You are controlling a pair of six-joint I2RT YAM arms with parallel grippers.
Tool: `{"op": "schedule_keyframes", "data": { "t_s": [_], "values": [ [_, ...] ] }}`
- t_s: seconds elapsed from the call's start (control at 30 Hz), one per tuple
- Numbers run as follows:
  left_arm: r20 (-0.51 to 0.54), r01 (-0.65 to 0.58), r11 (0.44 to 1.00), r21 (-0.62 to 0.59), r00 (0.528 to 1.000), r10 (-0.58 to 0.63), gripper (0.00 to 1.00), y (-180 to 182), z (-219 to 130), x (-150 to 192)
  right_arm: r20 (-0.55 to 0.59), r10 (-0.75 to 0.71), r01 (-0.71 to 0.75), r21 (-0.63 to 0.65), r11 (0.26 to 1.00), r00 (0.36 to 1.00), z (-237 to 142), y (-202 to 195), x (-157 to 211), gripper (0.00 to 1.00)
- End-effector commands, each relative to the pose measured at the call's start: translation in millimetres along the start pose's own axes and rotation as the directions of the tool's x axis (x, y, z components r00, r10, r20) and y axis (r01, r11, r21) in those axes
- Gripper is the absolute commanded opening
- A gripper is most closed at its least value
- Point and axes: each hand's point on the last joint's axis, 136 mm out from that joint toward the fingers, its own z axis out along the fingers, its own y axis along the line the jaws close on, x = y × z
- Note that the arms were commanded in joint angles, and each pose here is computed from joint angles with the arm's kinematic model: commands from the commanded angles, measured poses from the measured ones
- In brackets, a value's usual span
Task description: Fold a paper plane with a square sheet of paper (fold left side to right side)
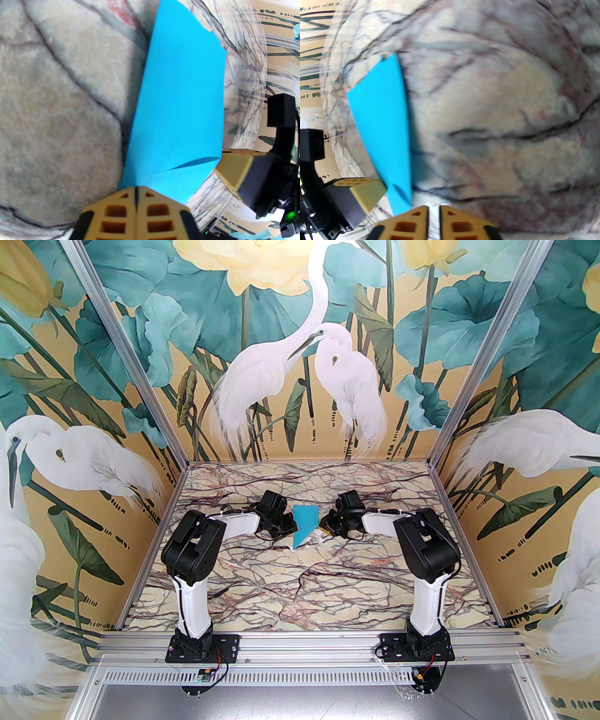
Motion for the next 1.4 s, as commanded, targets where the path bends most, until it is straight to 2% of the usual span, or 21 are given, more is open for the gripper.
{"op": "schedule_keyframes", "data": {
  "t_s": [0.0,0.1,0.37,0.57,0.7,1.37],
  "values": [
    [-0.056,0.044,0.996,-0.075,0.997,-0.048,0.05,26,13,14,-0.001,0.02,-0.02,0.014,1.0,1.0,5,-9,0,0.1],
    [-0.059,0.043,0.996,-0.074,0.997,-0.047,0.05,26,13,15,-0.01,0.021,-0.021,-0.031,0.999,1.0,10,-4,0,0.03],
    [-0.066,0.041,0.996,-0.073,0.997,-0.046,0.05,25,15,17,-0.018,0.047,-0.049,-0.158,0.986,0.999,23,10,-4,0.04],
    [-0.067,0.038,0.996,-0.079,0.997,-0.043,0.05,24,15,17,-0.015,0.016,-0.019,-0.253,0.967,1.0,18,28,-5,0.19],
    [-0.07,0.034,0.996,-0.079,0.997,-0.04,0.05,23,16,17,-0.012,-0.002,-0.002,-0.286,0.958,1.0,15,36,-4,0.24],
    [-0.084,0.031,0.997,-0.073,0.996,-0.037,0.05,21,17,21,-0.06,-0.057,0.037,-0.298,0.954,0.997,37,54,3,0.35]
  ]
}}
